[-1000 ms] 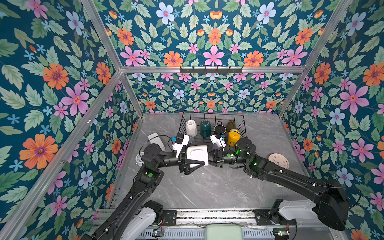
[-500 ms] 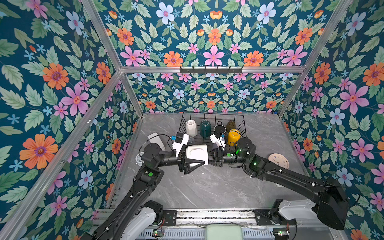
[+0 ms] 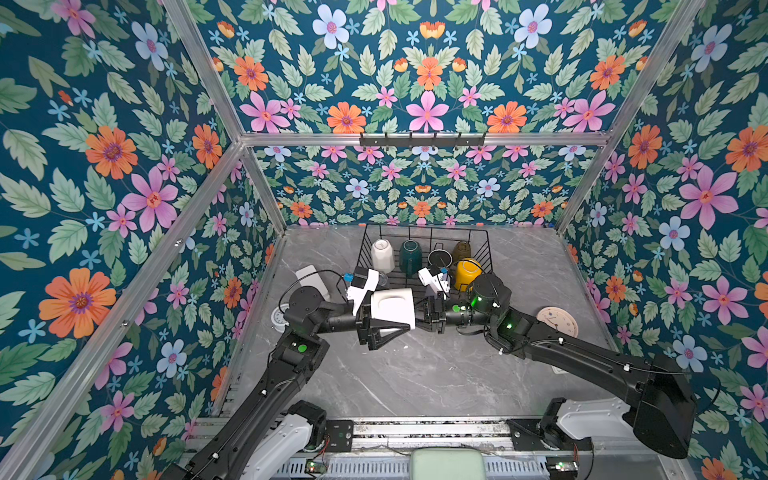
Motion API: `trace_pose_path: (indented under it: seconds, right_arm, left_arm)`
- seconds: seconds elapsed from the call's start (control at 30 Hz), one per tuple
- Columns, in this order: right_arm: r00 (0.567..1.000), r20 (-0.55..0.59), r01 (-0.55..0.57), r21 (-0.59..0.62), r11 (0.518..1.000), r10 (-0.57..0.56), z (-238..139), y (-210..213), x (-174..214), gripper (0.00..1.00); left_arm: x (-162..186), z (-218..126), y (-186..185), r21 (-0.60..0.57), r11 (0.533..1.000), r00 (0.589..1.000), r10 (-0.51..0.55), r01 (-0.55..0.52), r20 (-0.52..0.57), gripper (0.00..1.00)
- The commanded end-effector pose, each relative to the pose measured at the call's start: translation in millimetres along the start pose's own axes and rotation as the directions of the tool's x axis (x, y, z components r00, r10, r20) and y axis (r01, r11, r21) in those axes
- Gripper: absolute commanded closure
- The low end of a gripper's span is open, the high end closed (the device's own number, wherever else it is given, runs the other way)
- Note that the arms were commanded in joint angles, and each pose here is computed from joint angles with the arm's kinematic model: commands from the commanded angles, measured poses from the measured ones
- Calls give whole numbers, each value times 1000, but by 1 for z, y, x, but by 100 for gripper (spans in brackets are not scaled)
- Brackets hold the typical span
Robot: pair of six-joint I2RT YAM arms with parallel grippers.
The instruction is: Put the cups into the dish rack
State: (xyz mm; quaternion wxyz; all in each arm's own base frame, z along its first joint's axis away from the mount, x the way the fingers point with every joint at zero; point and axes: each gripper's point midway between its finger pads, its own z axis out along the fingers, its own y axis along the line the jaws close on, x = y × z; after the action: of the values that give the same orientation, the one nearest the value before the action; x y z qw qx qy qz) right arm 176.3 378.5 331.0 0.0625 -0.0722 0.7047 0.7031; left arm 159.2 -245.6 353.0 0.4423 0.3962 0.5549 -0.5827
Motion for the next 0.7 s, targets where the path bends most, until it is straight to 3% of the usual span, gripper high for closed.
trace_pose_path:
  seconds: [0.0,0.1,0.23,0.43,0.47,0.67]
  right_arm:
    - [991,-47,114,-146,983,-122,-3,43,11,100]
    - [992,-48,111,-137,984,-118,-2,39,12,100]
    - [993,-40,104,-126,987,-110,-3,35,11,98]
    - [993,-33,107,-118,987,-111,-5,35,12,77]
    - [993,-32,111,-119,987,-115,-6,35,12,73]
    - [993,-14,112,-88,990,-114,-11,29,13,60]
  left_arm:
    - [2,0,15,-68,998,1000,-16,16,5,21]
    - [-1,1,15,-66,998,1000,-16,16,7,32]
    - [-5,1,14,-67,998,1000,-10,11,13,61]
    - [-10,0,14,-88,996,1000,2,1,24,96]
    - [-10,0,14,-89,996,1000,3,-1,23,100]
    - [-16,-2,14,-113,993,999,24,-21,28,100]
